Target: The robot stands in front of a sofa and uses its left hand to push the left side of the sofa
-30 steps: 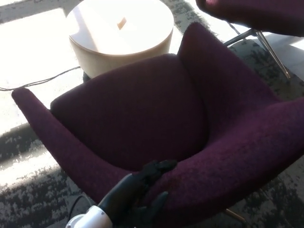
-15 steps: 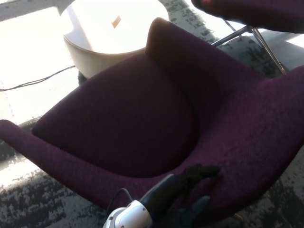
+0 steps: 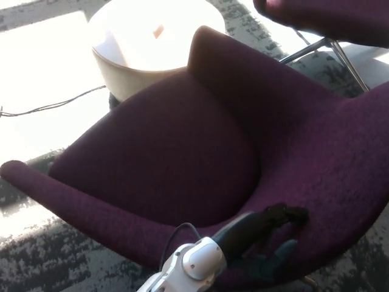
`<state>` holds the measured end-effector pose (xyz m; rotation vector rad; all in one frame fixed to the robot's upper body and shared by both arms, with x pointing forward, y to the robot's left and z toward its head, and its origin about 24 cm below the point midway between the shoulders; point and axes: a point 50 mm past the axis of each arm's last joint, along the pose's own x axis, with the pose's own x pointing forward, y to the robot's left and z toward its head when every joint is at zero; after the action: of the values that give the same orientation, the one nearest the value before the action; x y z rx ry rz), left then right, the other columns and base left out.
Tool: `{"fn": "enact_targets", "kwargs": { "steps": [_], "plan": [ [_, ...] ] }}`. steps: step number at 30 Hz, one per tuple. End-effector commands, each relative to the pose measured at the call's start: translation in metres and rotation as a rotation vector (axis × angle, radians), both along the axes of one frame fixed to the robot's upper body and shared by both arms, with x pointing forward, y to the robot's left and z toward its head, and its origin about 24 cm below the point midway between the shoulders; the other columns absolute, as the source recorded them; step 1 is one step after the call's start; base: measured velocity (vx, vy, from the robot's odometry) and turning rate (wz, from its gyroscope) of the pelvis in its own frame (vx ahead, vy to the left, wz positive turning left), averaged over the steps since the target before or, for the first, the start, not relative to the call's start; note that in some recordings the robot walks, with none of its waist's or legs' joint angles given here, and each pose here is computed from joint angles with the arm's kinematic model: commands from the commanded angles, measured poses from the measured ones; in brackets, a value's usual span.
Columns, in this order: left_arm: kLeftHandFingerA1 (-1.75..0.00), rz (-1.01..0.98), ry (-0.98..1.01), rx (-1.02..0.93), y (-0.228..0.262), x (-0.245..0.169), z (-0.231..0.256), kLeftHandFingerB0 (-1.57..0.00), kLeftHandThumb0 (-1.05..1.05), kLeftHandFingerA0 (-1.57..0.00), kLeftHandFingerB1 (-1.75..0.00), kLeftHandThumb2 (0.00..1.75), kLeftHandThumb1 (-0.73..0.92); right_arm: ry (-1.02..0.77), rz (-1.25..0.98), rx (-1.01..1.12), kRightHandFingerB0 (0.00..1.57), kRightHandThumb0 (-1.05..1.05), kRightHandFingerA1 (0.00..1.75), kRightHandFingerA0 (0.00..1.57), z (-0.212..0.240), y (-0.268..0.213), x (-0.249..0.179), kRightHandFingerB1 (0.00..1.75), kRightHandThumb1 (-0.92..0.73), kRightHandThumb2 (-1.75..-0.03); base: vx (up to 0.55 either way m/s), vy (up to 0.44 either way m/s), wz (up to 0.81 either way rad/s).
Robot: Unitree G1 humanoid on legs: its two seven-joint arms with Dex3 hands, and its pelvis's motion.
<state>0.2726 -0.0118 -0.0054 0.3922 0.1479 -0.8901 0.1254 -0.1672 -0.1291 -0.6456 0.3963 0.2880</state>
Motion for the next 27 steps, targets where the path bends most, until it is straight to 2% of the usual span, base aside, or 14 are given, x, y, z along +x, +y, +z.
{"fn": "enact_targets", "kwargs": {
  "steps": [1,2,5,6,7,8,10,11,13,14,15,17,18,27],
  "plan": [
    [-0.30,-0.088,0.016,0.013,-0.035,-0.001,0.015,-0.10,-0.94,-0.10,-0.25,0.70,0.92,-0.017,-0.009,0.006,0.52,-0.52,0.61,0.53,0.002,-0.006,0.002,0.43,-0.77,-0.62,0.00,0.000,0.00],
    [-0.31,-0.090,0.018,0.011,-0.036,-0.001,0.015,-0.12,-1.00,-0.09,-0.24,0.79,0.80,-0.030,0.007,-0.011,0.52,-0.52,0.65,0.53,0.003,-0.006,0.003,0.43,-0.78,-0.63,0.00,0.000,0.00],
    [-0.32,-0.102,0.022,-0.001,-0.038,-0.002,0.016,-0.12,-1.02,-0.08,-0.24,0.80,0.81,-0.042,0.016,-0.013,0.52,-0.51,0.66,0.53,0.005,-0.006,0.005,0.44,-0.77,-0.63,0.00,0.000,0.00],
    [-0.32,-0.104,0.022,-0.005,-0.038,-0.002,0.016,-0.10,-0.93,-0.10,-0.26,0.71,0.92,-0.045,0.013,-0.012,0.52,-0.50,0.65,0.53,0.005,-0.006,0.005,0.45,-0.76,-0.63,0.00,0.000,0.00],
    [-0.32,-0.106,0.022,-0.009,-0.037,-0.003,0.015,-0.10,-0.93,-0.10,-0.26,0.71,0.92,-0.048,0.008,-0.011,0.52,-0.50,0.65,0.53,0.005,-0.006,0.005,0.45,-0.76,-0.63,0.00,0.000,0.00],
    [-0.39,-0.105,0.024,-0.007,-0.037,-0.004,0.014,-0.04,-0.89,-0.04,-0.27,1.13,0.71,-0.047,0.012,-0.016,0.52,-0.50,0.66,0.52,0.005,-0.007,0.005,0.44,-0.76,-0.63,0.00,0.000,0.00],
    [-0.36,-0.105,0.026,0.001,-0.034,-0.006,0.010,-0.08,-0.90,-0.03,-0.26,1.14,0.73,-0.049,0.014,-0.013,0.53,-0.49,0.67,0.53,0.005,-0.006,0.004,0.45,-0.76,-0.63,0.00,0.000,0.00],
    [-0.30,-0.105,0.022,0.017,-0.030,-0.005,0.008,-0.07,-0.94,-0.06,-0.26,0.72,0.92,-0.047,0.010,-0.011,0.54,-0.52,0.64,0.53,0.005,-0.006,0.005,0.45,-0.77,-0.62,0.00,0.000,0.00],
    [-0.29,-0.103,0.017,0.029,-0.027,-0.005,0.006,-0.07,-0.93,-0.04,-0.26,0.72,0.92,-0.042,0.007,-0.011,0.54,-0.52,0.63,0.53,0.004,-0.006,0.005,0.45,-0.77,-0.63,0.00,0.000,0.00],
    [-0.34,-0.099,0.013,0.029,-0.024,-0.004,0.005,-0.04,-0.86,-0.01,-0.26,1.15,0.72,-0.026,-0.013,0.014,0.55,-0.51,0.61,0.52,0.004,-0.006,0.006,0.44,-0.75,-0.62,0.00,0.000,0.00],
    [-0.29,-0.098,0.014,0.032,-0.024,-0.004,0.005,-0.08,-0.92,-0.04,-0.26,0.73,0.92,-0.026,-0.013,0.014,0.55,-0.50,0.61,0.53,0.004,-0.006,0.006,0.44,-0.74,-0.62,0.00,0.000,0.00],
    [-0.28,-0.099,0.013,0.038,-0.023,-0.004,0.005,-0.08,-0.95,-0.03,-0.26,0.74,0.91,-0.030,-0.010,0.017,0.55,-0.49,0.66,0.52,0.004,-0.005,0.005,0.44,-0.74,-0.62,0.00,0.000,0.00],
    [-0.31,-0.100,0.016,0.031,-0.023,-0.004,0.005,-0.04,-0.88,-0.02,-0.25,1.14,0.72,-0.035,-0.003,0.008,0.55,-0.53,0.66,0.53,0.004,-0.005,0.006,0.45,-0.76,-0.63,0.00,0.000,0.00],
    [-0.35,-0.106,0.003,0.019,-0.021,-0.009,0.002,-0.06,-0.89,-0.05,-0.26,1.15,0.74,-0.047,0.022,-0.013,0.55,-0.50,0.63,0.53,0.005,-0.005,0.006,0.45,-0.76,-0.62,0.00,0.000,0.00]
  ]
}}
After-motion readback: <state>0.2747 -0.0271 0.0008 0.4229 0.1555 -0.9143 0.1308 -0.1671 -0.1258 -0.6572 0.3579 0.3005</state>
